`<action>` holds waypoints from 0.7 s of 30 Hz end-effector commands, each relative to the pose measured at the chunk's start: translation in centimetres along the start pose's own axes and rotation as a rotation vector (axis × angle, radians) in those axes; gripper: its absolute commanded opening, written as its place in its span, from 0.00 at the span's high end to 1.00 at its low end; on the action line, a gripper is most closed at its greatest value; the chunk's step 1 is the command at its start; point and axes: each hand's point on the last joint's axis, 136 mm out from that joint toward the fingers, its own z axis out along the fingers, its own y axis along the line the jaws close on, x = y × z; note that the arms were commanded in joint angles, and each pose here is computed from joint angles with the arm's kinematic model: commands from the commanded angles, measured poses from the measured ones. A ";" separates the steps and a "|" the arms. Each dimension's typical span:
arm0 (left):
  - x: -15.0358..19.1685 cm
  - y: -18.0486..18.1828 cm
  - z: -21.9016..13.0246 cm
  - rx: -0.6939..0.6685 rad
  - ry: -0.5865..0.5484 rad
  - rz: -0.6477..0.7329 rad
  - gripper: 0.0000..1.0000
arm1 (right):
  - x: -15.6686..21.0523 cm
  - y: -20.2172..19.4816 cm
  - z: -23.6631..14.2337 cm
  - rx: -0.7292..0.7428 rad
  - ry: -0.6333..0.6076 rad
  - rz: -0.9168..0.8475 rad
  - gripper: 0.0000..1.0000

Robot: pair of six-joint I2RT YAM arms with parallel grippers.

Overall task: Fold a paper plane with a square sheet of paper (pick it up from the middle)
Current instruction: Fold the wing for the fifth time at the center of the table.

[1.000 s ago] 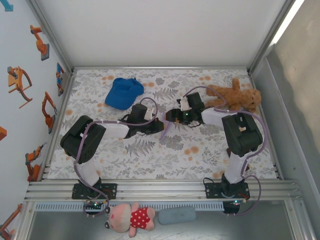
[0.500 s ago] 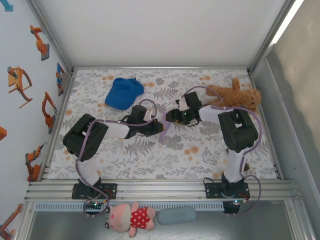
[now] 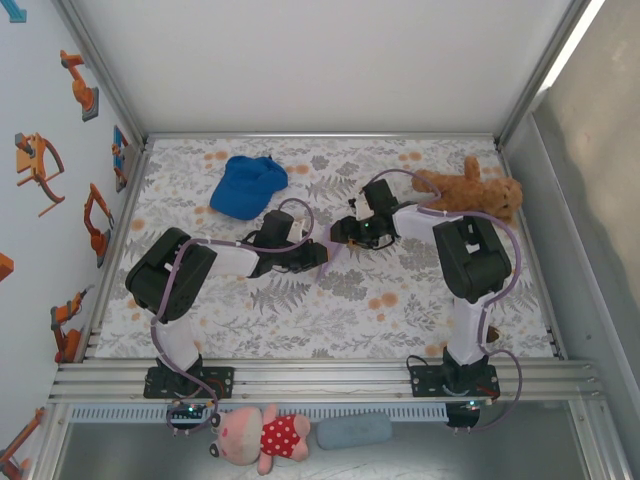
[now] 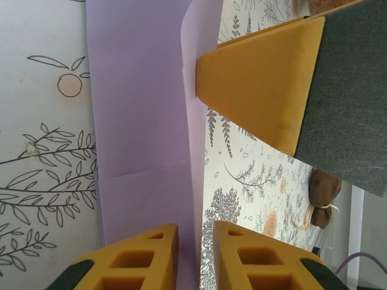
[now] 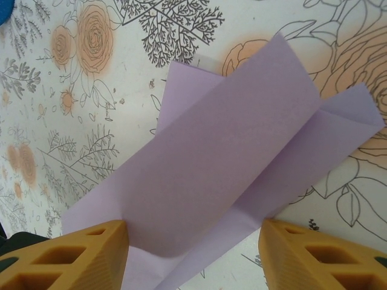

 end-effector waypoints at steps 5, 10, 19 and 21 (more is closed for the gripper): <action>0.2 0.4 -0.7 -0.020 -0.008 -0.012 0.71 | 2.6 -4.9 2.4 0.191 0.088 0.048 0.42; 0.0 0.2 -1.5 -0.041 -0.031 -0.005 0.66 | 2.7 -5.1 2.5 0.196 0.098 0.053 0.42; 0.0 0.8 -2.7 -0.109 -0.070 0.002 0.57 | 2.7 -4.9 2.6 0.200 0.109 0.055 0.42; 0.0 1.0 -2.8 -0.128 -0.074 0.006 0.55 | 2.7 -4.9 2.6 0.201 0.112 0.056 0.42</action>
